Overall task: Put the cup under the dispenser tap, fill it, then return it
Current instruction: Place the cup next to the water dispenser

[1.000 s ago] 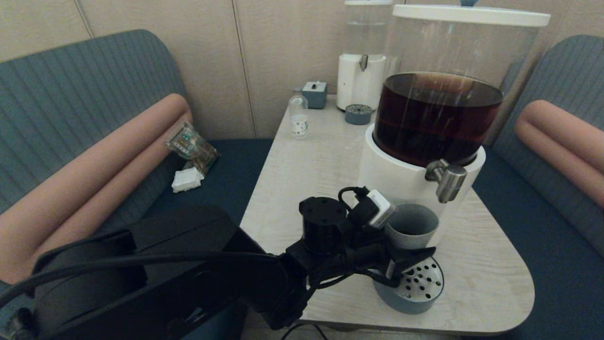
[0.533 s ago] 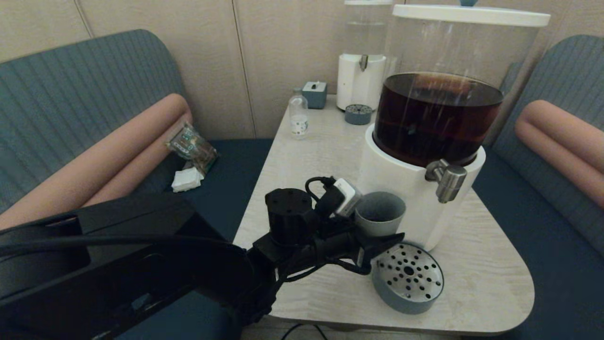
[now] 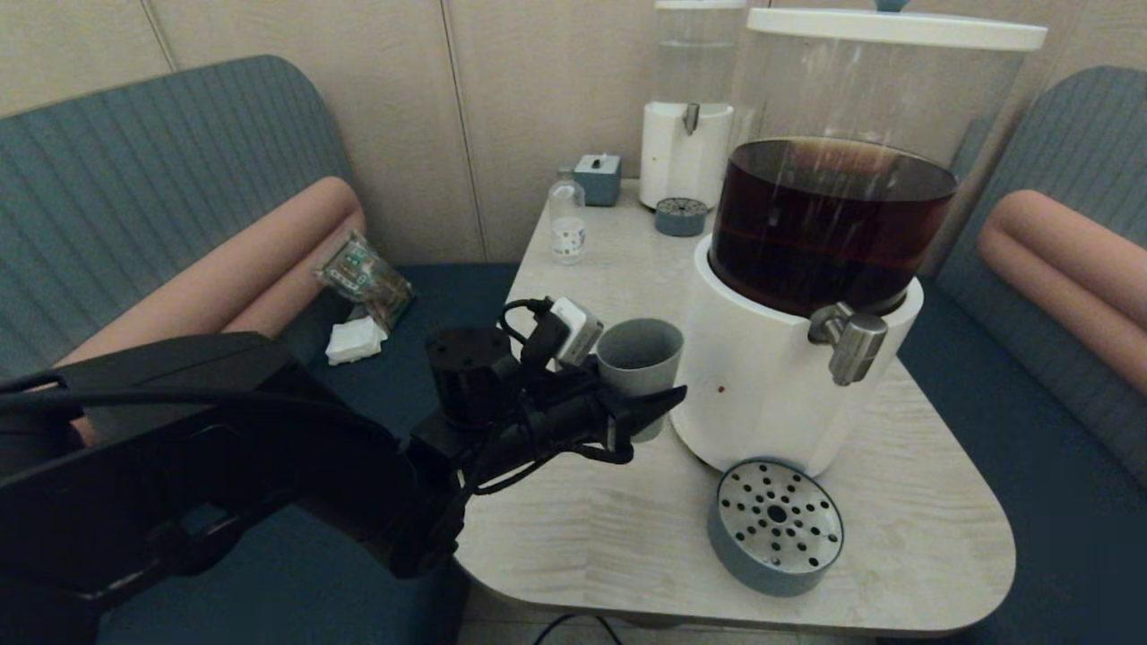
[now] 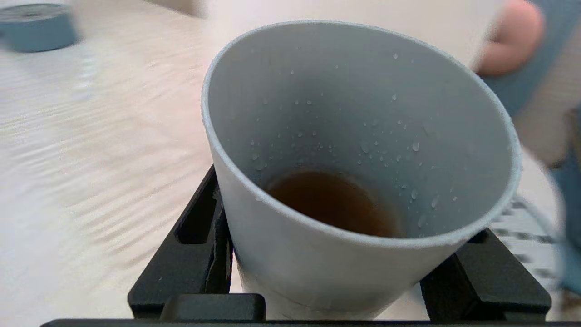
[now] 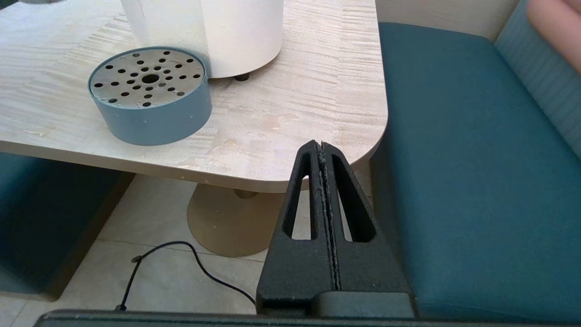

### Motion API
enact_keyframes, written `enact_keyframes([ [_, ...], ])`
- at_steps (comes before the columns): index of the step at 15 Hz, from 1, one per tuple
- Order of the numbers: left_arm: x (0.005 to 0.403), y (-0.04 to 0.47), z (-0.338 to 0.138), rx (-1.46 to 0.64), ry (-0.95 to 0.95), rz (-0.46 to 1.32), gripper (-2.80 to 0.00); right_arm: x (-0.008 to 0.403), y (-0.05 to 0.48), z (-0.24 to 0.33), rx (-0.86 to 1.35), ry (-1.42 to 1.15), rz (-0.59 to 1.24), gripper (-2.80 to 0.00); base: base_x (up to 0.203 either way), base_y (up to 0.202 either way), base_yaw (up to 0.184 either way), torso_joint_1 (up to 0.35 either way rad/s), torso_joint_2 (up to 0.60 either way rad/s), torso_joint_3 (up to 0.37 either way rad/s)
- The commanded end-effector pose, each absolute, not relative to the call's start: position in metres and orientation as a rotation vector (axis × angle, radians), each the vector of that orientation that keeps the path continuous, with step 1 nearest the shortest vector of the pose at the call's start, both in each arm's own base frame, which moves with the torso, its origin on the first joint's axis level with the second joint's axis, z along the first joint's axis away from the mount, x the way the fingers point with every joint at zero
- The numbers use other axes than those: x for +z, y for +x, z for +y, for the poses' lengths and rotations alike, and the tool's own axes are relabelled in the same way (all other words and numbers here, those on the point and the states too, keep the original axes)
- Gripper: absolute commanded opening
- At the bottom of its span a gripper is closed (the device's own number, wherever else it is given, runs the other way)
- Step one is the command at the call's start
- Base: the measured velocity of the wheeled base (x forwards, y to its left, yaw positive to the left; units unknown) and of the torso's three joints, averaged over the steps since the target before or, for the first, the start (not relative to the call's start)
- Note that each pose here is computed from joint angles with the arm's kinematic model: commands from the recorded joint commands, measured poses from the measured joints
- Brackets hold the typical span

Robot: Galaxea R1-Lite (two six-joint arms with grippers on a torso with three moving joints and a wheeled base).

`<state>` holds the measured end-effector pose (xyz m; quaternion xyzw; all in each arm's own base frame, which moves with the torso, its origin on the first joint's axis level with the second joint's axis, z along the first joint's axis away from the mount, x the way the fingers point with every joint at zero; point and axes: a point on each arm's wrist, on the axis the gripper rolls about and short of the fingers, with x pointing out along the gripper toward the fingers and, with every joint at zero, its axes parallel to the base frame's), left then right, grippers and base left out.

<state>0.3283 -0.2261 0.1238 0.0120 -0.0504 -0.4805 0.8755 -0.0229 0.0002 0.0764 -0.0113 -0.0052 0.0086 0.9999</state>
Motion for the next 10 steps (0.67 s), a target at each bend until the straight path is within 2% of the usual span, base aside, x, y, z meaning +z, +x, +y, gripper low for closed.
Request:
enact_keyframes([
  [1,0.125,0.339,-0.211,-0.959,0.027,-0.117,-2.80,0.076,-0.023,0.000,0.018,-0.023,-0.009,-2.80,0.000,0.000,0.000,0.000,0.00,0.000],
  [10,0.093,0.424,-0.155,-0.757,0.036,-0.148,-2.80,0.076,-0.023,0.000,0.017,-0.023,-0.009,-2.80,0.000,0.000,0.000,0.000,0.00,0.000],
])
